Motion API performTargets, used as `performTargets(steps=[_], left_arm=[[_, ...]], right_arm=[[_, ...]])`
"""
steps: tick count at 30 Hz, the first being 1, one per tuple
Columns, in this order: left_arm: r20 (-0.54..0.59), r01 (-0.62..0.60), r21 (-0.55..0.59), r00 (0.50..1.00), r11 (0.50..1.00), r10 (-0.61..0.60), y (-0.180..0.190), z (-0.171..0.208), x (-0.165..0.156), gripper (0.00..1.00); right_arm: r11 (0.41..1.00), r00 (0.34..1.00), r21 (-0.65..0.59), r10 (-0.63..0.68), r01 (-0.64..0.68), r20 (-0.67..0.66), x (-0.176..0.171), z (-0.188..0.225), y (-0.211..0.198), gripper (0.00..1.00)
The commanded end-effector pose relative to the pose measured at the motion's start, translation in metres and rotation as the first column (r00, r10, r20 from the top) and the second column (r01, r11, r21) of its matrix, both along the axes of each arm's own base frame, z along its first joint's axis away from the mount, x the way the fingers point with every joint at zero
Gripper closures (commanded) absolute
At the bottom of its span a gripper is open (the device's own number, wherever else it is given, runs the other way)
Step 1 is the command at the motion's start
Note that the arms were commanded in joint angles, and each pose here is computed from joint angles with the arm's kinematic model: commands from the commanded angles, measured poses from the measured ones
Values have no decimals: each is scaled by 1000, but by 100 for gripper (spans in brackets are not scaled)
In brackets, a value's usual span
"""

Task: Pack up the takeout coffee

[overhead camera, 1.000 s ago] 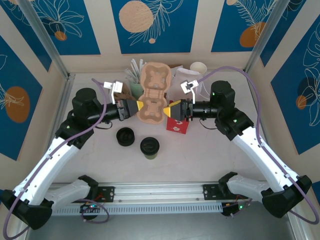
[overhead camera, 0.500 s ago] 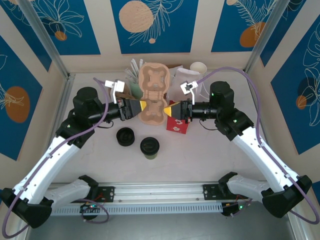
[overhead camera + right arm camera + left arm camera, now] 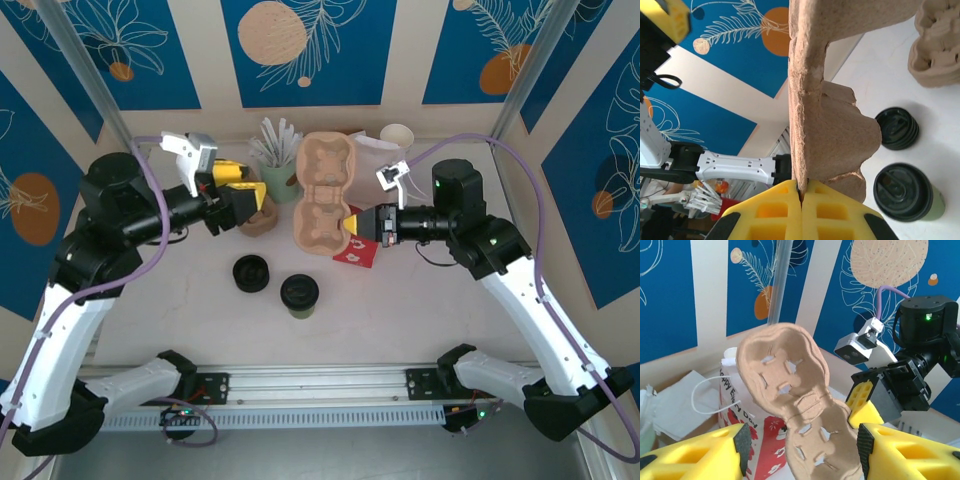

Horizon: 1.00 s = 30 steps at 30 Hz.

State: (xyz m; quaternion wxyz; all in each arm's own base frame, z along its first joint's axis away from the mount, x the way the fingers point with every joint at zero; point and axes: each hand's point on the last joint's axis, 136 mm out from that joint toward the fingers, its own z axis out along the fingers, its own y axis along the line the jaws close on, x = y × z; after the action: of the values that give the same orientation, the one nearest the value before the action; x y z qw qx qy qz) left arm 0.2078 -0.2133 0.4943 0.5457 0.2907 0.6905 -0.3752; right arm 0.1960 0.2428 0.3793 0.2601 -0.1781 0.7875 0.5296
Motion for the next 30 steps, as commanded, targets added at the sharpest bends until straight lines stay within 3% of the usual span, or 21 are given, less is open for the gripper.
performTargets(steps=[1, 9, 15, 30], left_arm=[[46, 48, 134, 997, 990, -55, -6, -11, -1, 42], [121, 190, 283, 965, 940, -231, -38, -23, -8, 43], [108, 248, 457, 938, 854, -330, -66, -58, -8, 43], [51, 202, 665, 948, 719, -314, -75, -114, 25, 42]], right_arm=[[1000, 995, -17, 12, -14, -95, -12, -2, -5, 100], [997, 977, -8, 72, -75, -203, -9, -13, 8, 100], [993, 966, 13, 118, -119, -231, -8, -8, 16, 100], [981, 949, 7, 190, -194, -253, -12, -9, 28, 100]])
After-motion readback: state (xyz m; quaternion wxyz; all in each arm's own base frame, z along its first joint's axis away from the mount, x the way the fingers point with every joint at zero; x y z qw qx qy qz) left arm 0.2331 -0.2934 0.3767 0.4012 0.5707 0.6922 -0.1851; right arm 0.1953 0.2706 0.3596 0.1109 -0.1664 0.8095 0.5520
